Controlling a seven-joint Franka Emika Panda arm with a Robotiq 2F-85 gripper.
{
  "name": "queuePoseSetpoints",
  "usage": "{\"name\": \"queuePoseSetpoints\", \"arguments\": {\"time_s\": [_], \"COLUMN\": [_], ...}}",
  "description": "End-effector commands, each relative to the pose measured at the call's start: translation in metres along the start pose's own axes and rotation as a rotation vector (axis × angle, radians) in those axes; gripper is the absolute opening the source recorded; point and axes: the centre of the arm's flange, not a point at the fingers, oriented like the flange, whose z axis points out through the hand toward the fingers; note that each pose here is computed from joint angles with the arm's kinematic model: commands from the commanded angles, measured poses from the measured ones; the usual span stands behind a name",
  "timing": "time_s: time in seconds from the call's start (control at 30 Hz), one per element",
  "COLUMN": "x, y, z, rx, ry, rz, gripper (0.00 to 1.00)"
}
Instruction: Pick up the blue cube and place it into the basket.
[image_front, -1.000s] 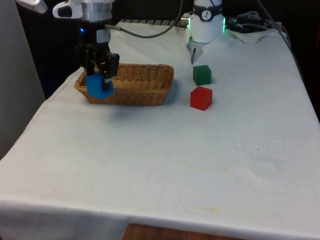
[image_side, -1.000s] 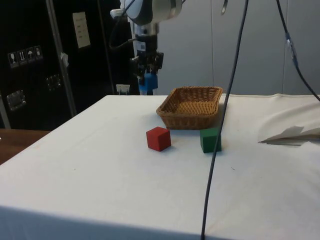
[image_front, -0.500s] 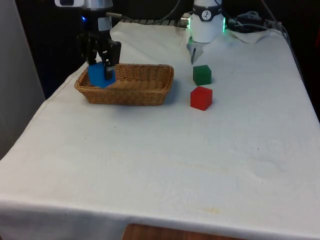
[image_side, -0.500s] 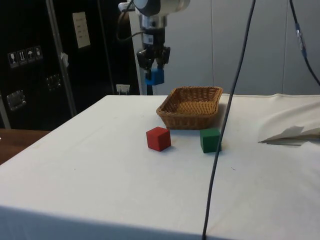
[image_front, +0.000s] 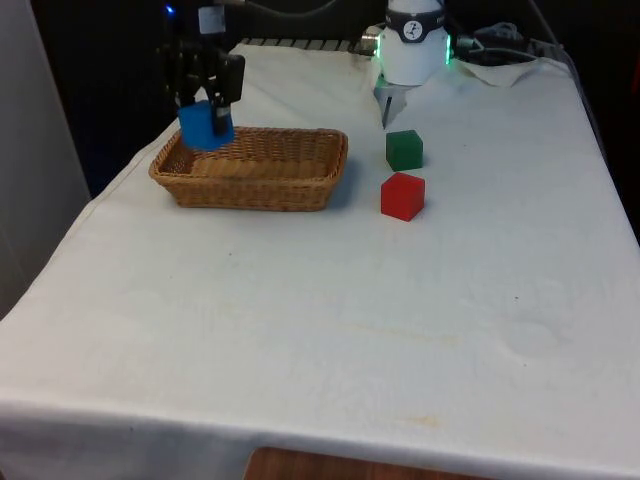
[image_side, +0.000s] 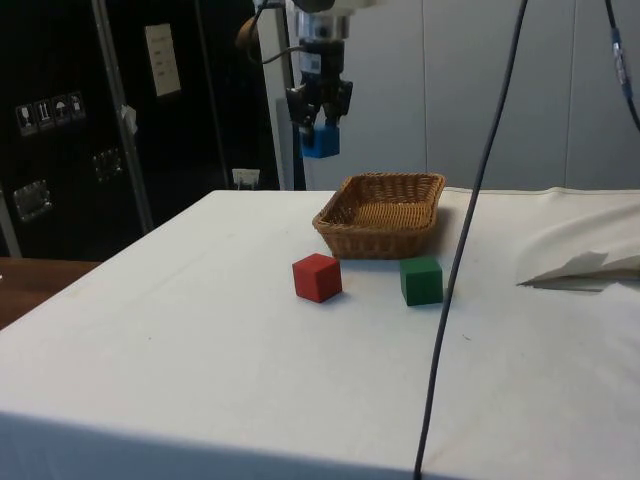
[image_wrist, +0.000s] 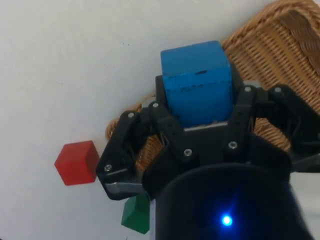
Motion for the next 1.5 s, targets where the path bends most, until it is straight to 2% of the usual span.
{"name": "queuePoseSetpoints", "arguments": {"time_s": [0.0, 0.5, 0.67, 0.9, 0.97, 1.0, 1.1, 1.2, 1.23, 1.47], "x": [-0.003, -0.023, -0.028, -0.046, -0.046, -0.050, -0.056, -0.059, -0.063, -0.074], "y": [0.001, 0.013, 0.014, 0.009, 0.009, 0.008, 0.007, 0.006, 0.007, 0.011], "z": [-0.005, -0.028, -0.030, -0.033, -0.032, -0.033, -0.033, -0.030, -0.028, -0.014], "rx": [-0.001, 0.028, 0.042, 0.054, 0.063, 0.059, 0.066, 0.075, 0.073, 0.075], "ry": [0.005, 0.015, 0.014, 0.011, 0.001, 0.008, 0.005, -0.010, -0.003, -0.022], "rz": [-0.005, -0.018, -0.021, -0.031, -0.029, -0.033, -0.034, -0.036, -0.039, -0.069], "gripper": [0.03, 0.03, 0.03, 0.03, 0.03, 0.03, 0.03, 0.03, 0.03, 0.03]}}
